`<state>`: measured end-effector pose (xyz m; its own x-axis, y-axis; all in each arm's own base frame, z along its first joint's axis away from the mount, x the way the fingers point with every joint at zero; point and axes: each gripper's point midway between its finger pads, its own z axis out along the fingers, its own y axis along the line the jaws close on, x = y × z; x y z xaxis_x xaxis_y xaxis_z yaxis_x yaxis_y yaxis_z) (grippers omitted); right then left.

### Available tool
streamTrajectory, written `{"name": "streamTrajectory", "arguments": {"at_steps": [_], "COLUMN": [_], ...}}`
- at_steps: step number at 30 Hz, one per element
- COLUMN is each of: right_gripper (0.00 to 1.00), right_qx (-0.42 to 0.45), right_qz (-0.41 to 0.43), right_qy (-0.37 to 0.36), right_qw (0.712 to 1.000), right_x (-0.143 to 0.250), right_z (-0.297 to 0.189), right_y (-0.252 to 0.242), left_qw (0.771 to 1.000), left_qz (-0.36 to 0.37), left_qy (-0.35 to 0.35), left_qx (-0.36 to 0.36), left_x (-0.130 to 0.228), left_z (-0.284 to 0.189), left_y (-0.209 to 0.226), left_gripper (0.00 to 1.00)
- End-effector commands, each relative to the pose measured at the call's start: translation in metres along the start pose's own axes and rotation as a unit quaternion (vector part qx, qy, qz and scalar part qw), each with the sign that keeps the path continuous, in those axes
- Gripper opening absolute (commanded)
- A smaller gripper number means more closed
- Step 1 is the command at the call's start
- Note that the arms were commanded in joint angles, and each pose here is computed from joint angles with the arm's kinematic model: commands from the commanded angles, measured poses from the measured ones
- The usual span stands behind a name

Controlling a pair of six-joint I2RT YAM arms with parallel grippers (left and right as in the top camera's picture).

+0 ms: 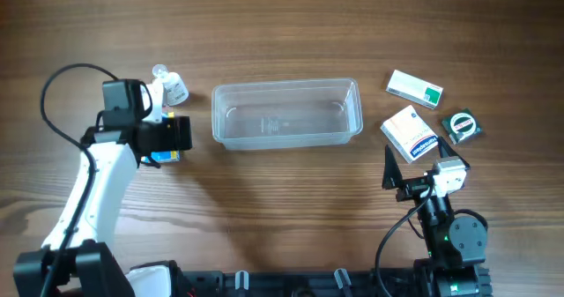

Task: Pack container
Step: 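Lower the left gripper and align it above the VapoDrops box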

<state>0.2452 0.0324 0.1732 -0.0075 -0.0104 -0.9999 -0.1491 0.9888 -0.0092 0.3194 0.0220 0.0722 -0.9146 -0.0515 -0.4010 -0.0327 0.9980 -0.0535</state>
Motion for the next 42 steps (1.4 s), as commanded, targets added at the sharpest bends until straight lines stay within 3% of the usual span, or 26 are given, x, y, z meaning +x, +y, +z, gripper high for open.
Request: {"name": "streamTrajectory", "arguments": {"at_steps": [1, 6, 25, 31, 42], "right_gripper": [1.00, 1.00, 1.00, 1.00, 1.00], "right_qx": [-0.004, -0.004, -0.004, -0.004, -0.004], "right_qz": [-0.005, -0.005, -0.005, -0.005, -0.005], "right_qy": [-0.004, -0.004, -0.004, -0.004, -0.004], "right_qw": [1.000, 1.000, 1.000, 1.000, 1.000], "right_x": [-0.001, -0.001, -0.001, -0.001, -0.001], "right_z": [0.000, 0.000, 0.000, 0.000, 0.000], "right_y": [0.001, 0.001, 0.001, 0.001, 0.001], "left_qw": [0.999, 0.997, 0.999, 0.998, 0.998], "left_qz": [0.010, 0.010, 0.009, 0.016, -0.011], "left_qy": [-0.024, -0.046, -0.017, 0.041, 0.062], "left_qx": [-0.046, -0.054, -0.051, -0.050, -0.029], "left_x": [-0.033, -0.058, -0.050, -0.029, -0.024], "left_z": [-0.027, -0.051, -0.036, -0.014, 0.010], "left_y": [0.014, 0.016, 0.016, 0.018, 0.028], "left_gripper": [1.00, 1.00, 1.00, 1.00, 1.00]}}
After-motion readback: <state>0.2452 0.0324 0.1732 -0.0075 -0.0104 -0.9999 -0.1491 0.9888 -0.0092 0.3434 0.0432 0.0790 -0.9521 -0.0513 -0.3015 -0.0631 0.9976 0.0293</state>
